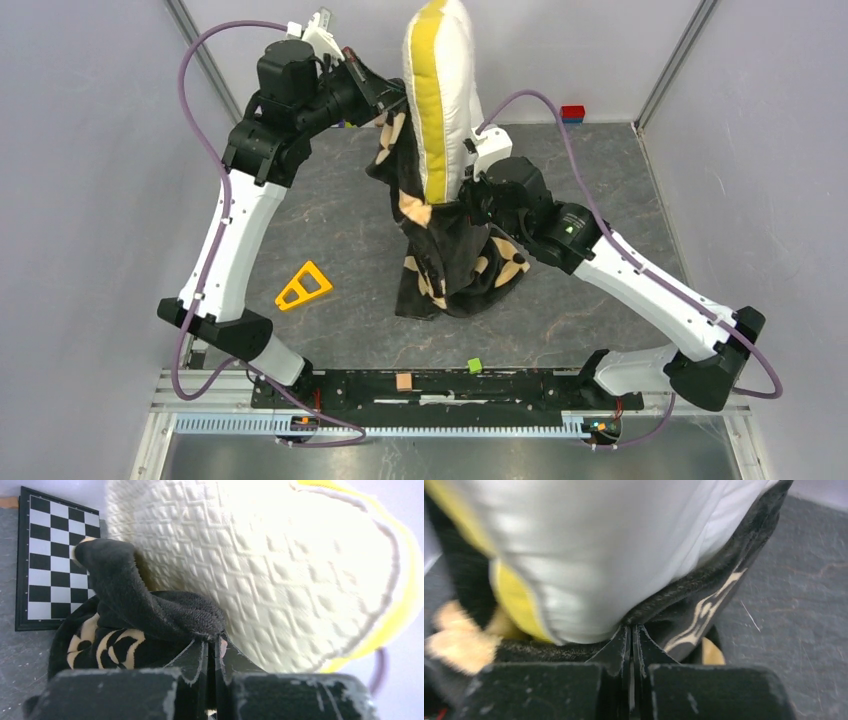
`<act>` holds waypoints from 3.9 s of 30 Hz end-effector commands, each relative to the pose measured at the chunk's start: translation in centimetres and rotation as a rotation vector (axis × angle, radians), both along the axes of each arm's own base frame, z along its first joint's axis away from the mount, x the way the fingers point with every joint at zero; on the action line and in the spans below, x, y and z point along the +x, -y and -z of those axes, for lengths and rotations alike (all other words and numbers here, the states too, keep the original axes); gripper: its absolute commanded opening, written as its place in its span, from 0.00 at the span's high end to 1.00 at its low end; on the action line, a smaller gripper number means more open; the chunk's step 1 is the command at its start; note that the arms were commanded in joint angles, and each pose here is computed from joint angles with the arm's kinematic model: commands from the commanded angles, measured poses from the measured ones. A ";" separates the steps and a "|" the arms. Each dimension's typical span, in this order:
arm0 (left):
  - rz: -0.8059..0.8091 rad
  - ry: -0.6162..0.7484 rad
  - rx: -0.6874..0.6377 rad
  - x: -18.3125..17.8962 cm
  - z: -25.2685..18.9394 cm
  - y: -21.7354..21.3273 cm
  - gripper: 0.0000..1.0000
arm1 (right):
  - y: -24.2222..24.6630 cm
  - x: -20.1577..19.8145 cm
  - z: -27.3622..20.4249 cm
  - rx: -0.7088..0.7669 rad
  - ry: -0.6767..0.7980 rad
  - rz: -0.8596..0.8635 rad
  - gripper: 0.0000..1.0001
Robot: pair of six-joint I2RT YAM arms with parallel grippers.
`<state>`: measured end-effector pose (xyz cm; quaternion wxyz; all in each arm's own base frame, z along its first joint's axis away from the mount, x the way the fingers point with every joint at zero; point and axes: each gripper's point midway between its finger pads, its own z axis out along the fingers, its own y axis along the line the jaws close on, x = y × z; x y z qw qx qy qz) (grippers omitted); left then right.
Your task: Put the pillow into the pillowcase
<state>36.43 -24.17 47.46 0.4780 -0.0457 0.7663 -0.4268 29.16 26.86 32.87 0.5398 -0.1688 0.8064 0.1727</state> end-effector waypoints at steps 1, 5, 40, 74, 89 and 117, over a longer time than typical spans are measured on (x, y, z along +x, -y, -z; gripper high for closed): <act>-0.018 0.141 -0.066 -0.5 -4.8 -0.5 0.97 | 2.3 2.2 0.4 0.003 0.050 0.093 1.00; 0.001 0.052 -0.038 0.5 0.5 0.4 0.98 | 3.2 2.2 -3.2 0.049 0.133 0.109 1.00; -0.001 0.014 -0.055 0.4 7.6 -1.6 0.98 | 2.2 17.7 3.6 0.273 -0.235 0.198 0.27; -0.154 0.468 -0.106 -2.5 -13.3 -3.4 0.97 | 7.1 11.6 -18.4 0.383 0.266 0.178 1.00; -0.031 0.526 -0.213 -7.1 -19.6 -0.5 0.97 | 10.8 10.0 -21.1 0.437 0.315 0.173 1.00; 0.312 0.089 0.074 -7.2 -1.4 10.2 0.98 | 18.2 11.3 -25.7 0.443 0.445 0.293 1.00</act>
